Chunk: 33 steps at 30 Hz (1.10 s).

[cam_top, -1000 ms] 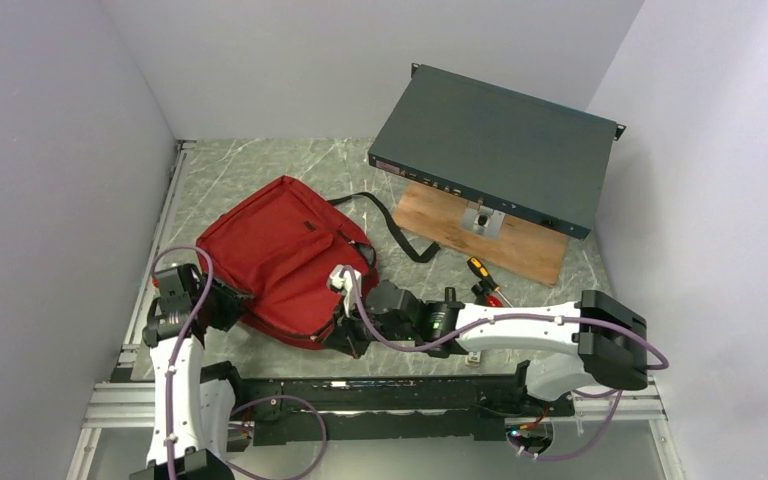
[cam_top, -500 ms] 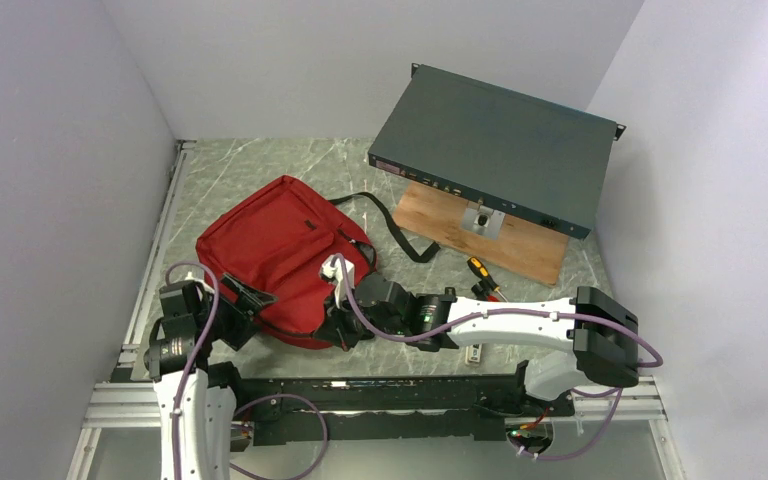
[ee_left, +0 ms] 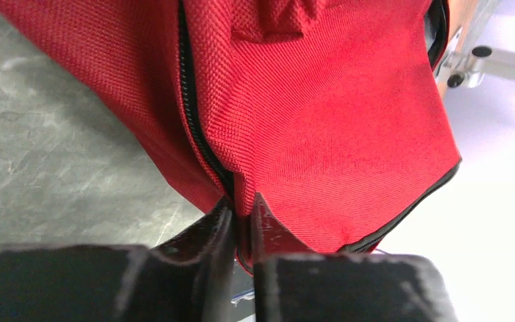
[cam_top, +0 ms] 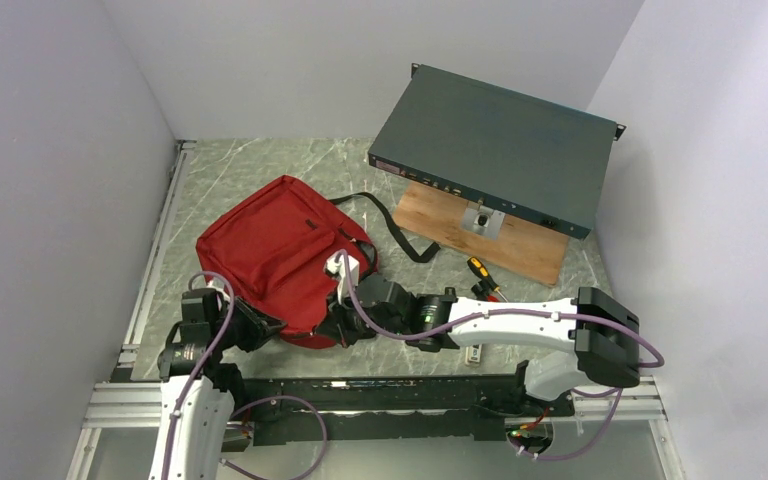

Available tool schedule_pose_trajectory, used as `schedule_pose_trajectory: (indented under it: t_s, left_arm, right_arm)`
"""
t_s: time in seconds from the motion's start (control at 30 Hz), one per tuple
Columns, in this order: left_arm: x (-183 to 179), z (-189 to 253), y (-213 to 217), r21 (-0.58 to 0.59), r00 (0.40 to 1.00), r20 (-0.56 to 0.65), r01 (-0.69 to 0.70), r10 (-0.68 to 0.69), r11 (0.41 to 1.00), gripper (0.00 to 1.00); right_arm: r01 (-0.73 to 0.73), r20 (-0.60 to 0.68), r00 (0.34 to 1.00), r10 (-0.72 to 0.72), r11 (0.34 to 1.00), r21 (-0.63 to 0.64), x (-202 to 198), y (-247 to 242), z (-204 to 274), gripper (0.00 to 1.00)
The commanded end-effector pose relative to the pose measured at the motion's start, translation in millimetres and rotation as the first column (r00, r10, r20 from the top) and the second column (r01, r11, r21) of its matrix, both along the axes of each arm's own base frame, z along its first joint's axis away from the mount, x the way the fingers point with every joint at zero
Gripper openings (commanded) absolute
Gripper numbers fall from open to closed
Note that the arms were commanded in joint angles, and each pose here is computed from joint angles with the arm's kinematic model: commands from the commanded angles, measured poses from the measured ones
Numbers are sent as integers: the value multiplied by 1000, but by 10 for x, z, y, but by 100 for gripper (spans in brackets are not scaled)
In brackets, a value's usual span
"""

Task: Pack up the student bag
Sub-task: Zip the student bag at the center of the board.

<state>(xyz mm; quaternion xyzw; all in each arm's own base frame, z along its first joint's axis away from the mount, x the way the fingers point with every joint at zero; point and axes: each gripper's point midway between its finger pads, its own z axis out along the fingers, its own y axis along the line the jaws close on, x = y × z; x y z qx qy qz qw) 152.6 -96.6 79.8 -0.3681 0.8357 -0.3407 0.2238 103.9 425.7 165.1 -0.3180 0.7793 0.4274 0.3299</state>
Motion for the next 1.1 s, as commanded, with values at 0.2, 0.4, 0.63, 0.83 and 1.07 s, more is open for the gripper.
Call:
schedule_pose_trajectory:
  t_s: [0.2,0.4,0.63,0.83,1.07]
  left_arm:
    - [88,-43,204,135,999,12,-34,33,990,0]
    - [111,-39,157,118,1000,24,-4,1,993,0]
    - [105,29,157,130,999,34,11,-16,991,0]
    - [96,202,298,201,998,44,-44,36,979,0]
    - [104,565,395,292,992,127,-36,-1,956,30]
  right_arm:
    - [465,-45,885,-463,882,77,586,-664,219,0]
    - [530,35,847,-531,847,43,818,-976,0,0]
    - [504,169,848,-502,863,33,955,-1077,91,0]
    - [670,258,715,-650,742,13,1439,-1524,151,0]
    - [460,250,853,-458,886,54,1233,-1113,273,0]
